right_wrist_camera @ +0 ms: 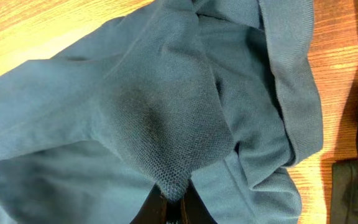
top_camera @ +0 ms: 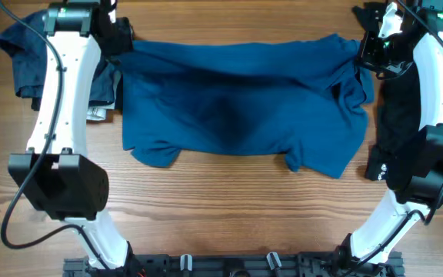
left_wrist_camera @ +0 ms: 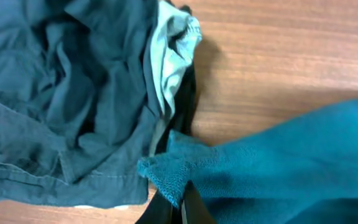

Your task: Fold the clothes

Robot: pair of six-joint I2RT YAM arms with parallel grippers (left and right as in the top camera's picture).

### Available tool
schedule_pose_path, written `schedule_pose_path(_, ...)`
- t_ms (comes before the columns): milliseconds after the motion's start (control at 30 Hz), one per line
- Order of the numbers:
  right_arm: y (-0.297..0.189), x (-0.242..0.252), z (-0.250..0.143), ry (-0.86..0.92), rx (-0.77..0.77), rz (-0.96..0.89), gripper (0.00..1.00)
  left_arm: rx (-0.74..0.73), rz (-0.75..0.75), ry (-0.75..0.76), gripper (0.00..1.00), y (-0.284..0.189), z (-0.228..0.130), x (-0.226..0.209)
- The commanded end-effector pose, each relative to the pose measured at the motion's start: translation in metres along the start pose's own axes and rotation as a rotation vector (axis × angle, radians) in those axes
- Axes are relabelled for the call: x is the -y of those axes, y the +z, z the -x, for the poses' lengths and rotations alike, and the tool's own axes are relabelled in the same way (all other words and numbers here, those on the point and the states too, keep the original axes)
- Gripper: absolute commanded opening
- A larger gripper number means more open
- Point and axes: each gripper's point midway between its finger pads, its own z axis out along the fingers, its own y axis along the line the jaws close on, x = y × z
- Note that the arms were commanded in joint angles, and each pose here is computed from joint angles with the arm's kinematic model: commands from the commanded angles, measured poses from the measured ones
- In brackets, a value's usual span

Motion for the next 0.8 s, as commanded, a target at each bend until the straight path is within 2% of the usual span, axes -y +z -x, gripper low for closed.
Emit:
schedule_pose_path(0,-0.016,-0.001,0.004,-0.040,0.034,-0.001,0.04,-0.113,-0.005,-0.011,0.04,0.030,-0.020,0.003)
schedule_pose_path(133,-0.011,0.009,0.001,-0.017,0.014,-0.007,0.04,-0.281,-0.012,0.009,0.04,0.079,-0.057,0.011)
schedule_pose_path(300,0.014,0.027,-0.015,0.032,-0.089,-0.050,0.04,-0.328,-0.005,0.014,0.06,0.100,-0.070,0.013)
schedule_pose_path(333,0.013,0.035,-0.017,0.054,-0.094,-0.089,0.08,-0.322,-0.006,0.013,0.20,0.101,-0.069,0.013)
schedule_pose_path(367,0.013,0.039,-0.018,0.058,-0.097,-0.101,0.22,-0.318,-0.006,0.013,0.33,0.101,-0.068,0.013)
schedule_pose_path(400,0.011,0.043,-0.018,0.068,-0.099,-0.104,0.48,-0.308,-0.007,0.012,0.51,0.102,-0.066,0.013)
schedule_pose_path(433,0.010,0.048,-0.018,0.079,-0.098,-0.106,0.66,-0.287,-0.009,0.009,0.73,0.103,-0.061,0.014)
schedule_pose_path(467,0.008,0.051,-0.019,0.088,-0.098,-0.106,0.70,-0.265,-0.013,0.004,0.86,0.103,-0.055,0.013)
schedule_pose_path(500,0.006,0.053,-0.018,0.100,-0.095,-0.091,0.72,-0.251,-0.013,-0.008,0.94,0.101,-0.050,0.013)
schedule_pose_path(633,-0.026,0.046,-0.011,0.123,-0.071,-0.041,0.74,-0.125,-0.053,-0.071,0.96,0.047,-0.015,0.013)
schedule_pose_path(700,-0.055,0.036,-0.007,0.109,-0.028,-0.041,0.73,-0.090,-0.100,-0.090,0.96,0.011,-0.012,0.015)
schedule_pose_path(767,-0.102,0.019,-0.010,0.082,0.055,-0.041,0.73,-0.068,-0.108,-0.179,0.96,-0.046,-0.021,0.007)
